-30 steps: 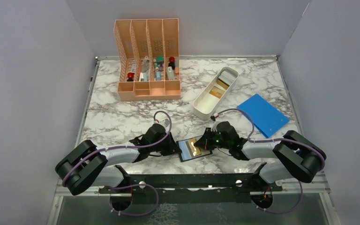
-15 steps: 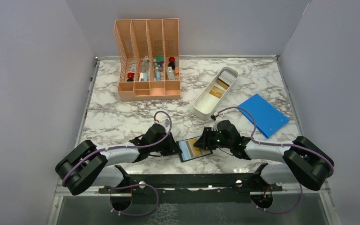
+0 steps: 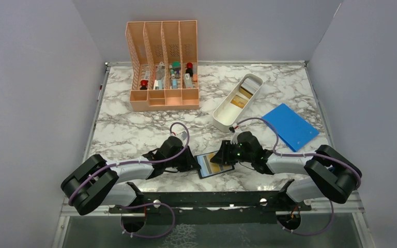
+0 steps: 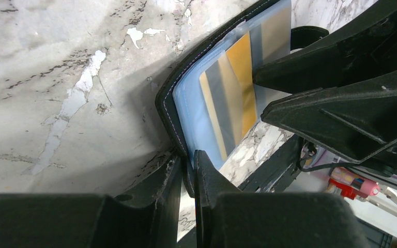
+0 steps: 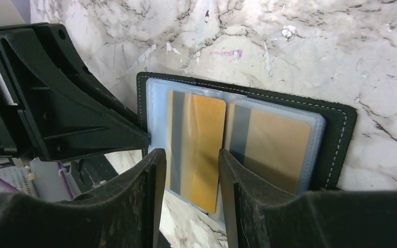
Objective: Put the credit cards into the card holder
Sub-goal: Insert the credit card into the card holder, then close the card holder at the center of the board.
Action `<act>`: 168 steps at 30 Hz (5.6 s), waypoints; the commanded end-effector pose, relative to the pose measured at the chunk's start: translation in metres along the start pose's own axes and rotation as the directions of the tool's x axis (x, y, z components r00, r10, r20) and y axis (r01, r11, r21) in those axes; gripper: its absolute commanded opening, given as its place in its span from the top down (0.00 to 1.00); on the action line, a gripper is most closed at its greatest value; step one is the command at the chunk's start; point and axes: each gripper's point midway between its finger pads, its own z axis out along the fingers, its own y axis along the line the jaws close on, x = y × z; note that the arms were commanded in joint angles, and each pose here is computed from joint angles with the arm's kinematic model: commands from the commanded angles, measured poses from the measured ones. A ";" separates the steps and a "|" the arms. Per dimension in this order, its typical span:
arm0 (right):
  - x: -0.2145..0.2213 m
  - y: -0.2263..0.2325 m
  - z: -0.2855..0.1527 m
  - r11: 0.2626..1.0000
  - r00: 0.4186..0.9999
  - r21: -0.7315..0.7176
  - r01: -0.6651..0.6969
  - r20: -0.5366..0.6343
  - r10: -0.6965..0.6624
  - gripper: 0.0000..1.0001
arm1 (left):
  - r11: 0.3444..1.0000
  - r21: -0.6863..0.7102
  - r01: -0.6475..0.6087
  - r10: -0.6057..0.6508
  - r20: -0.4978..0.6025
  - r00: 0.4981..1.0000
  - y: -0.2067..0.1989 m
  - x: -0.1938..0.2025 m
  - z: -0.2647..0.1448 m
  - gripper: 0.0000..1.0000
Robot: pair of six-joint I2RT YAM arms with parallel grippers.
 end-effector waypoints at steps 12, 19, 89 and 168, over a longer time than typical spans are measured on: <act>0.021 0.012 0.006 0.994 0.995 -0.091 -0.063 -0.083 0.056 0.54 | 0.996 0.076 -0.039 0.040 -0.012 0.999 -0.026 -0.002 0.003 0.77; 0.018 0.021 0.010 0.989 0.997 -0.143 -0.034 -0.080 0.023 0.54 | 0.995 0.081 -0.053 0.055 -0.024 0.998 -0.030 0.002 0.008 0.76; -0.012 0.008 -0.032 0.993 0.995 0.067 0.093 0.013 -0.094 0.99 | 0.968 0.235 -0.092 0.095 0.001 0.995 -0.091 -0.009 -0.027 0.67; -0.010 -0.008 -0.039 0.986 0.997 0.155 0.069 0.009 -0.071 0.80 | 0.979 -0.021 -0.204 0.201 -0.077 0.976 -0.035 -0.017 0.047 0.75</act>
